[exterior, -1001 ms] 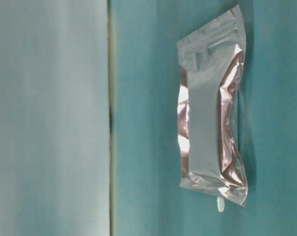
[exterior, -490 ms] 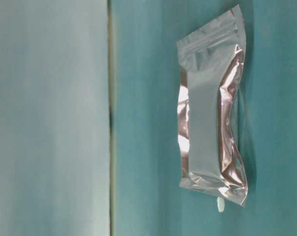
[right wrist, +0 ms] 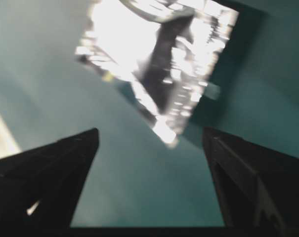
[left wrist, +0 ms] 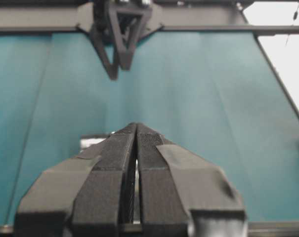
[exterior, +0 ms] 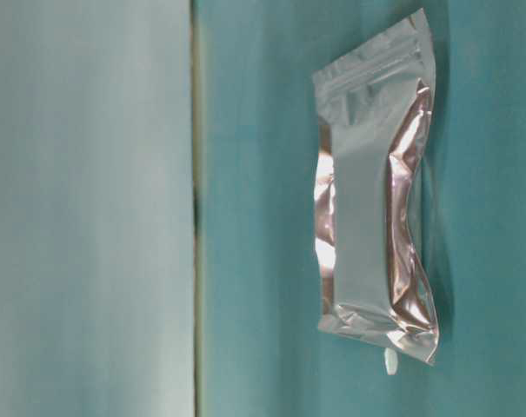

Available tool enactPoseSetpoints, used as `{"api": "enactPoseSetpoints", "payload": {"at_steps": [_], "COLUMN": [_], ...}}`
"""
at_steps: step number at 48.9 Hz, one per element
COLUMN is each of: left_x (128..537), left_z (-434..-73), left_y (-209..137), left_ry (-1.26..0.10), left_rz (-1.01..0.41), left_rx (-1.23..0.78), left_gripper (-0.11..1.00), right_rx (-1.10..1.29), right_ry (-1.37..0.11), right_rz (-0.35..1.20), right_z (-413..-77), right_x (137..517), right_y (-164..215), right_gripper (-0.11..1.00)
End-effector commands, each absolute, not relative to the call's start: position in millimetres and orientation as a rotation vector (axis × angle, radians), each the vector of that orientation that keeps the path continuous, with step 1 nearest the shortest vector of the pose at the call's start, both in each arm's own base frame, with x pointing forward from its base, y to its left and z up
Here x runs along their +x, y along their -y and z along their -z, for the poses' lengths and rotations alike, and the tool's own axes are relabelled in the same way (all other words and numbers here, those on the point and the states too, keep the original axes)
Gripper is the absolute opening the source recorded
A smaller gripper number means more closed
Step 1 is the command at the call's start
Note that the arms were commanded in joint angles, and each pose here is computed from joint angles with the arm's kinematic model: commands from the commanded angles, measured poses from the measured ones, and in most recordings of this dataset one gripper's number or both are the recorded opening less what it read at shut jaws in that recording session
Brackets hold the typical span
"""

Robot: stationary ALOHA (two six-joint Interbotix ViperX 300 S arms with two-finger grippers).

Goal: Hand over the silver zip bag and make it stand upright.
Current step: 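Move the right gripper down over the silver foil bag, then grasp the bag's edge with the right gripper and lift it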

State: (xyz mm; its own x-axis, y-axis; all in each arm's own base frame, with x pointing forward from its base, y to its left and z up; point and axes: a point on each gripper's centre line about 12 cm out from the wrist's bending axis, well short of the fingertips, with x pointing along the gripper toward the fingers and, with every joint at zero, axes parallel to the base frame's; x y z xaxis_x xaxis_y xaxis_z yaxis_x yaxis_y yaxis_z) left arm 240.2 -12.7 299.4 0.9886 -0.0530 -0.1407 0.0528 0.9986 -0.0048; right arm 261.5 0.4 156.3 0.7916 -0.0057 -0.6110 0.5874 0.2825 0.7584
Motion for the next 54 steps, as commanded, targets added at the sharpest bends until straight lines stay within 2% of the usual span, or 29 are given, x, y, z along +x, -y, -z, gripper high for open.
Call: {"api": "enactPoseSetpoints", "payload": {"at_steps": [1, 27, 54], "left_x": [243, 242, 240], "left_z": [-308, -301, -296], "left_y": [10, 4, 4], "left_ry": [-0.124, -0.170, -0.193], "left_rz": [0.041, 0.016, 0.015], "left_rx": [0.004, 0.000, -0.003], "left_gripper": [0.01, 0.01, 0.01], "right_rx": [1.254, 1.292, 1.286], "right_ry": [-0.562, -0.529, -0.531], "right_rz": [0.445, 0.476, 0.478], "right_z": [-152, -109, -94], "right_x": [270, 313, 340], "right_y": [1, 1, 1], "right_gripper": [0.98, 0.98, 0.98]}}
